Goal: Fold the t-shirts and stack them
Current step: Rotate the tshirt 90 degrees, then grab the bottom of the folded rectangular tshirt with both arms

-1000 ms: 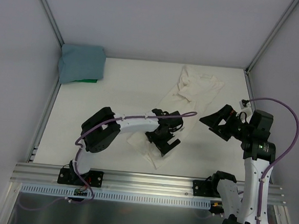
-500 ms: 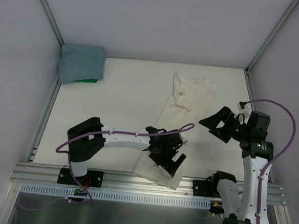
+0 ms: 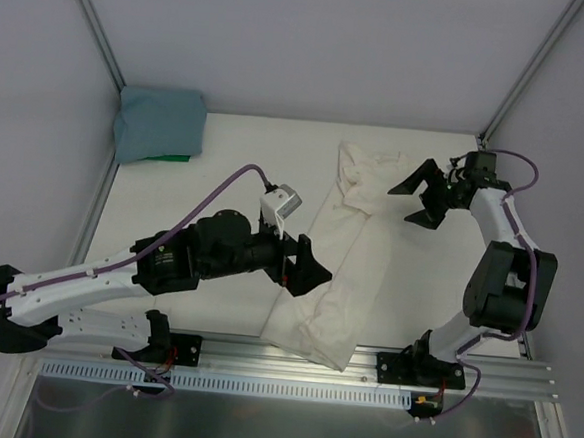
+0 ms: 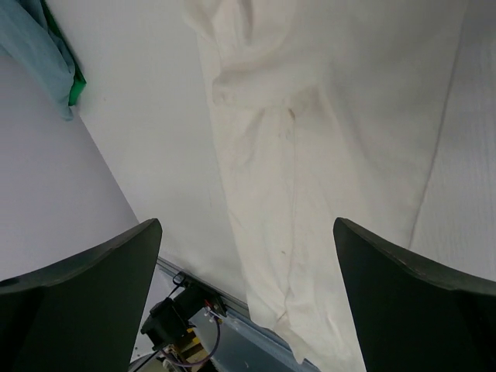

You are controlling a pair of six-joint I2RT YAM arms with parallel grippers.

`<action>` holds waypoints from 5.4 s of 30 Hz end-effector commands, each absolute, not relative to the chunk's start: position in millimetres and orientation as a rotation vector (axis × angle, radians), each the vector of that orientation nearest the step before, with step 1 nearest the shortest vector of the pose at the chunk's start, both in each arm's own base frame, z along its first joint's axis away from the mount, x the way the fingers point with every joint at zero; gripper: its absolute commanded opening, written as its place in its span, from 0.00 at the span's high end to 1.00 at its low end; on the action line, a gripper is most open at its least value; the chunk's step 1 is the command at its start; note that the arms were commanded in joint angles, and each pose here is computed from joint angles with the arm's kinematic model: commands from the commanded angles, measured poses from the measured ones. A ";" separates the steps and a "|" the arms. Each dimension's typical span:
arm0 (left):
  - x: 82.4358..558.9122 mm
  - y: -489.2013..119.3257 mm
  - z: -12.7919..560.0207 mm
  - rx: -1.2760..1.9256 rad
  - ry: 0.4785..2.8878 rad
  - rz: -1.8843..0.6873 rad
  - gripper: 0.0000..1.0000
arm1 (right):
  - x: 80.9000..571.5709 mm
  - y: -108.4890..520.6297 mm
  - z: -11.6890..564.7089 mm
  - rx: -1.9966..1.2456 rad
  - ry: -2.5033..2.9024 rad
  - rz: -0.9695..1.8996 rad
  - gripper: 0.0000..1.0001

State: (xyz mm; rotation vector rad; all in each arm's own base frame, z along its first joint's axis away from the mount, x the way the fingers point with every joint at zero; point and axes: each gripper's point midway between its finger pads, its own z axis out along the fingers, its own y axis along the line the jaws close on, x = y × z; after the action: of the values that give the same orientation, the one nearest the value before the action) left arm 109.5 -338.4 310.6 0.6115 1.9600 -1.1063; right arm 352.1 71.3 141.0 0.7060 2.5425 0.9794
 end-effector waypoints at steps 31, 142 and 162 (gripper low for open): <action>106.5 -373.6 235.4 0.798 2.107 -0.994 0.01 | 496.4 88.2 41.8 0.780 2.709 0.828 0.01; 117.5 -317.6 16.4 0.302 2.331 -0.764 0.02 | 123.3 92.0 29.4 0.667 2.654 0.706 0.01; 121.6 -326.3 -2.1 0.313 2.356 -0.709 0.01 | 159.4 99.0 15.5 0.695 2.669 0.752 0.03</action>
State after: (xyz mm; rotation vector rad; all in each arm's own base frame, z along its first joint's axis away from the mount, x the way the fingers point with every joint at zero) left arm 134.3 -348.6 34.0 0.2579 2.2399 -0.8365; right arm 157.5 108.3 34.5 0.6870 2.6366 0.8476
